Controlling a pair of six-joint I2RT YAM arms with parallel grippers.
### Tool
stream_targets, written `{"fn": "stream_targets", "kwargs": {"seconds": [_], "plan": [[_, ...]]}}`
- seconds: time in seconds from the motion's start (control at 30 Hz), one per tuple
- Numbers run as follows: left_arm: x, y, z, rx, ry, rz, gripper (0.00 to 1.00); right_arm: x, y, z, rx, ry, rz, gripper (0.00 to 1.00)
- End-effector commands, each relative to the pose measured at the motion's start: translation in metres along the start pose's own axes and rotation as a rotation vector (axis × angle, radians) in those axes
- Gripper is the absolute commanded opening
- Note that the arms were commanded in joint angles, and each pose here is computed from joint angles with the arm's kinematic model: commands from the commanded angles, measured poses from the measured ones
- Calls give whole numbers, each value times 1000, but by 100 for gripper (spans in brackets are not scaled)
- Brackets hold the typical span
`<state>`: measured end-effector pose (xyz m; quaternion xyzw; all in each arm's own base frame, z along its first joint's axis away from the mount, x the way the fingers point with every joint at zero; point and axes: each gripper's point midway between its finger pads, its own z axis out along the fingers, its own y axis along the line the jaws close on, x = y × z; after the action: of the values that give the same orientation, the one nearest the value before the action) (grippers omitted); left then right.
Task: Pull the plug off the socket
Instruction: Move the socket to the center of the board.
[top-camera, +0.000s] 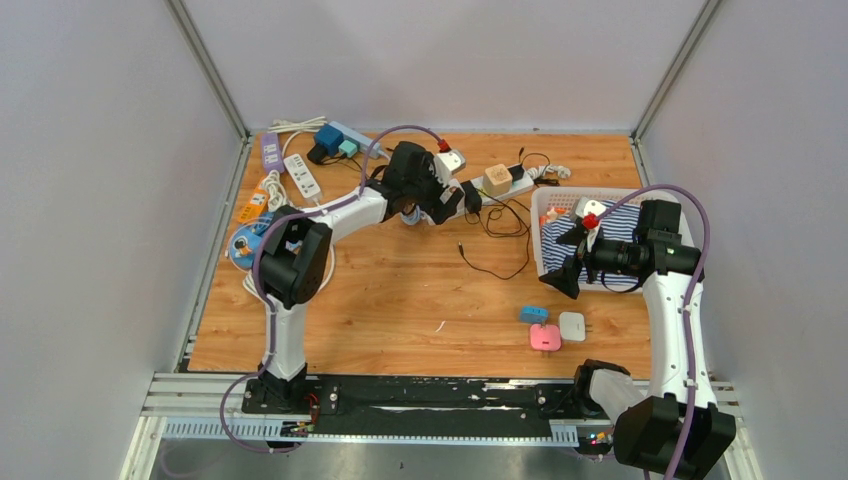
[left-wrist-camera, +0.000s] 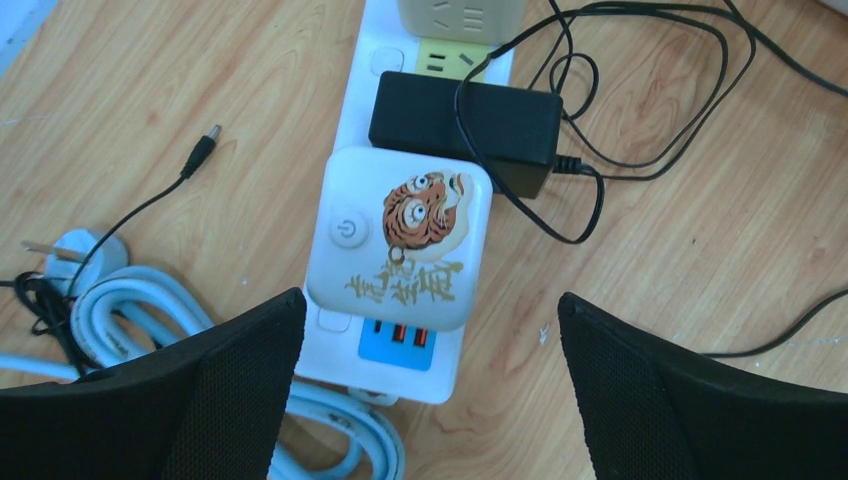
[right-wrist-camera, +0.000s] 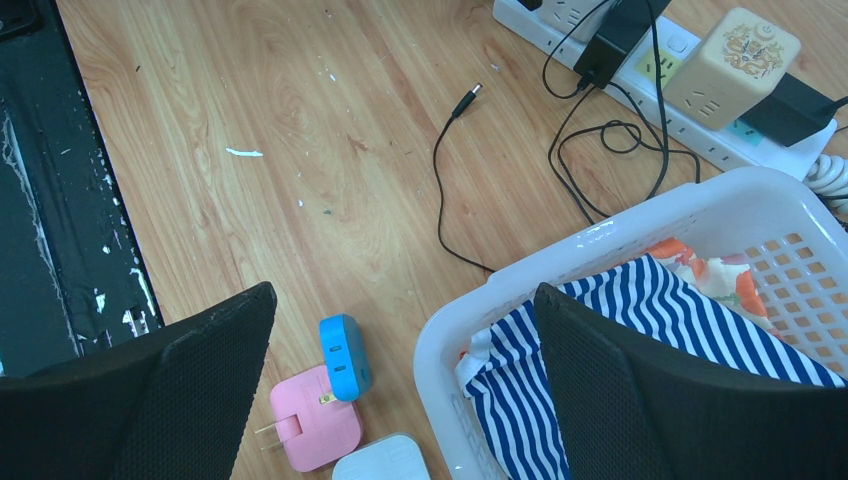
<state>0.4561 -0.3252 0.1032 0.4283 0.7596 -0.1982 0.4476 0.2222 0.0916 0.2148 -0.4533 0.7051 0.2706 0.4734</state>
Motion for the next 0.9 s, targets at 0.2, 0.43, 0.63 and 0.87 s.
{"fn": "stream_targets", "kwargs": {"seconds": [0.2,0.43,0.63,0.87], "plan": [[-3,-2,19,33,-21,-30,84,-1,5,2,-24,-5,-14,100],[-2,-4,25,51,-22,-43,74,-1,5,3,-26,-4,-12,100],[0,-6,28,63,-21,-48,72,-1,5,3,-26,-5,-13,100],[0,-7,29,72,-22,-48,40,-1,5,3,-26,-4,-14,100]]}}
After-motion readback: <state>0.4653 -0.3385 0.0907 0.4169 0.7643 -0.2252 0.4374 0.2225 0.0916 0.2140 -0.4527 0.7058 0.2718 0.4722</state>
